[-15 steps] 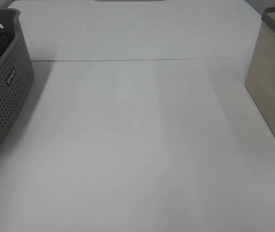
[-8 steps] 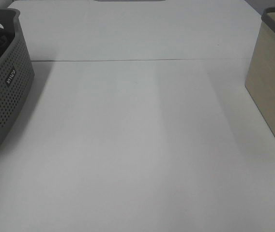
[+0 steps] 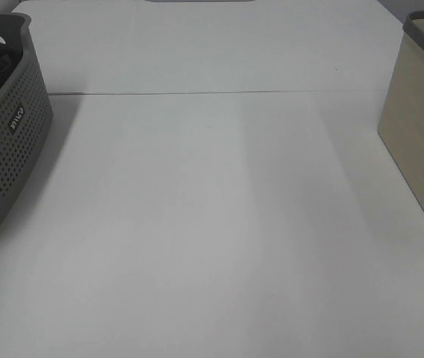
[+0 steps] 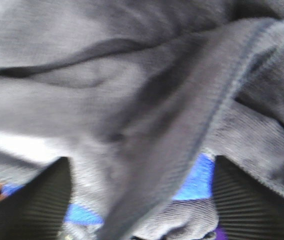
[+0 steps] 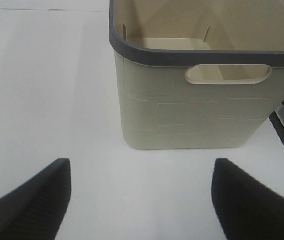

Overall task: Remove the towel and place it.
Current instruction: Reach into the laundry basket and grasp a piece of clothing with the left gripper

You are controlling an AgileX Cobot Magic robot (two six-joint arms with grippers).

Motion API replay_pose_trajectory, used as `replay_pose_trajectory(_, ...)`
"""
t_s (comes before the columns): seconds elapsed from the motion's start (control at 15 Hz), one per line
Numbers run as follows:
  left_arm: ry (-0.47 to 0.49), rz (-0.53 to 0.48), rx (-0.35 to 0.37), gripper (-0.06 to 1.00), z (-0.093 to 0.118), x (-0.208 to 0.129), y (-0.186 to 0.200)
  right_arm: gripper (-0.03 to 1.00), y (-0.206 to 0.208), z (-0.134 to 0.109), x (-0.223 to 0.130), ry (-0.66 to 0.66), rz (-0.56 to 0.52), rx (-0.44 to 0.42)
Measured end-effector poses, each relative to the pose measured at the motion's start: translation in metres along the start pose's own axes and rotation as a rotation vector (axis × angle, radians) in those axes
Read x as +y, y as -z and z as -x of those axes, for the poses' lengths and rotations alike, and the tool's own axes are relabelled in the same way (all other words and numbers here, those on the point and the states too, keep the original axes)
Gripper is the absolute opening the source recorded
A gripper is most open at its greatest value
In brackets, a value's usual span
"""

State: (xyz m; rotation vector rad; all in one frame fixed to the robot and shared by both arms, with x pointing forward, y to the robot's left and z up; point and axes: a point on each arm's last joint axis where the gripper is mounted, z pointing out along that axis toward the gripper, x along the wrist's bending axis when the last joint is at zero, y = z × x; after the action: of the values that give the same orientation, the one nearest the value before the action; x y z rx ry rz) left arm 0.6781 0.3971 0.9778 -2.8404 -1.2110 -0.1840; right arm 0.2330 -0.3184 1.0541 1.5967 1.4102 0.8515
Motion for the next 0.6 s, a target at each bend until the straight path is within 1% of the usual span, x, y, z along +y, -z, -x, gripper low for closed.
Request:
replay_pose_trajectory(0.13, 0.046, 0.014, 0.014, 0.65, -0.0026, 0.0017, 0.0049, 0.76, 0.0, 0.0, 0.0, 0.0, 0.0, 0.0)
replay_pose_trajectory(0.47, 0.13, 0.04, -0.002, 0.65, -0.0016, 0.0042, 0.0059, 0.76, 0.0, 0.0, 0.0, 0.0, 0.0, 0.0)
replay_pose_trajectory(0.6, 0.207, 0.043, -0.006, 0.65, -0.0014, 0.0045, 0.0059, 0.76, 0.0, 0.0, 0.0, 0.0, 0.0, 0.0)
